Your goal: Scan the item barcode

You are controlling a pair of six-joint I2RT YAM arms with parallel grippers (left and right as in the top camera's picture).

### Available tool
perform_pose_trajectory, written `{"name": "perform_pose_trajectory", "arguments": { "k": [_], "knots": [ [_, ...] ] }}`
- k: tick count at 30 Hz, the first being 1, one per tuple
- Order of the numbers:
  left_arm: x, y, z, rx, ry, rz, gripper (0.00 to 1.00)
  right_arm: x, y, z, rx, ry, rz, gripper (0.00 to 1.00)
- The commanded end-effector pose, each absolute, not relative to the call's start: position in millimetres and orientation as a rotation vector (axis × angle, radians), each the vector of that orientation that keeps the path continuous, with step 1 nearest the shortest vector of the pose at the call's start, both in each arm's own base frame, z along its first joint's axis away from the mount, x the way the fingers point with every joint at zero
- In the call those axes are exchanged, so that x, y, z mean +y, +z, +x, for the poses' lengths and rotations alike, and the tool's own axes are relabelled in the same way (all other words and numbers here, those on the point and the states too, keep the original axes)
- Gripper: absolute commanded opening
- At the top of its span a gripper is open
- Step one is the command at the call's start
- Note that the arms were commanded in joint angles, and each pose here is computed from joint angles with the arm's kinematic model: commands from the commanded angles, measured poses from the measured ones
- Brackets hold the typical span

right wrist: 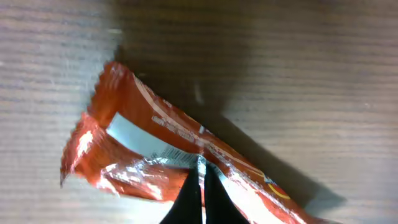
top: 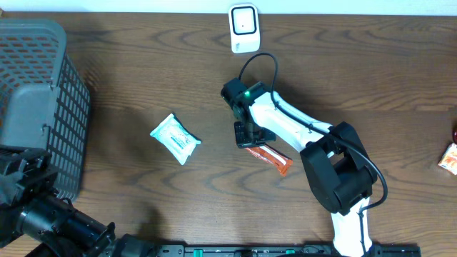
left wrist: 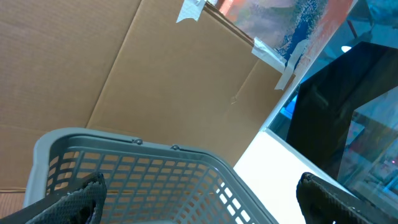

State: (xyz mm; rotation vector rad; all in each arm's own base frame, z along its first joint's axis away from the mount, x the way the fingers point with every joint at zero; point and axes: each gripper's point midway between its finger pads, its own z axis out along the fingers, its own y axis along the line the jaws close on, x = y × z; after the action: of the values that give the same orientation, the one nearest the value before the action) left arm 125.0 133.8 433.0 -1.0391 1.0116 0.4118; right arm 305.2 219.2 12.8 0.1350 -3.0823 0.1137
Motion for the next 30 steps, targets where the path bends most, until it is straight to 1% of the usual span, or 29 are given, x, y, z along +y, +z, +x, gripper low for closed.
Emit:
{"name": "perform_pose_trajectory", "arguments": {
  "k": [1, 5, 8, 11, 13, 17, 20, 23, 28, 30],
  "knots": [
    [136.5, 435.0, 119.4, 0.998, 0.412, -1.055, 0.98, 230.6, 45.9, 326.4, -3.155, 0.043, 0.139, 0.01],
    [136.5, 435.0, 119.4, 0.998, 0.412, -1.055, 0.98, 238.1, 83.0, 340.5, -3.225, -0.005, 0.139, 0.01],
    [136.5, 435.0, 119.4, 0.998, 0.412, -1.055, 0.98, 235.0, 83.3, 342.5, -3.237, 0.023, 0.137, 0.01],
    [136.5, 435.0, 119.4, 0.998, 0.412, -1.055, 0.98, 228.6, 61.0, 334.7, -3.198, 0.071, 0.132, 0.01],
    [136.5, 435.0, 119.4, 0.998, 0.412, -1.055, 0.98, 226.1, 37.3, 327.5, -3.173, 0.085, 0.137, 0.01],
    [136.5, 435.0, 119.4, 0.998, 0.412, -1.055, 0.98, 226.9, 0.9, 305.9, -3.098, 0.031, 0.139, 0.01],
    [136.5, 435.0, 119.4, 0.998, 0.412, -1.055, 0.98, 226.1, -9.6, 297.3, -3.073, 0.009, 0.138, 0.01],
    [136.5, 435.0, 119.4, 0.998, 0.412, -1.055, 0.98, 231.5, -0.4, 304.6, -3.092, -0.02, 0.142, 0.01],
    [136.5, 435.0, 119.4, 0.998, 0.412, -1.055, 0.98, 247.7, 37.6, 327.1, -3.154, -0.084, 0.147, 0.01],
    [136.5, 435.0, 119.4, 0.998, 0.412, -1.055, 0.98, 252.8, 44.2, 333.9, -3.177, -0.11, 0.149, 0.01]
  ]
}}
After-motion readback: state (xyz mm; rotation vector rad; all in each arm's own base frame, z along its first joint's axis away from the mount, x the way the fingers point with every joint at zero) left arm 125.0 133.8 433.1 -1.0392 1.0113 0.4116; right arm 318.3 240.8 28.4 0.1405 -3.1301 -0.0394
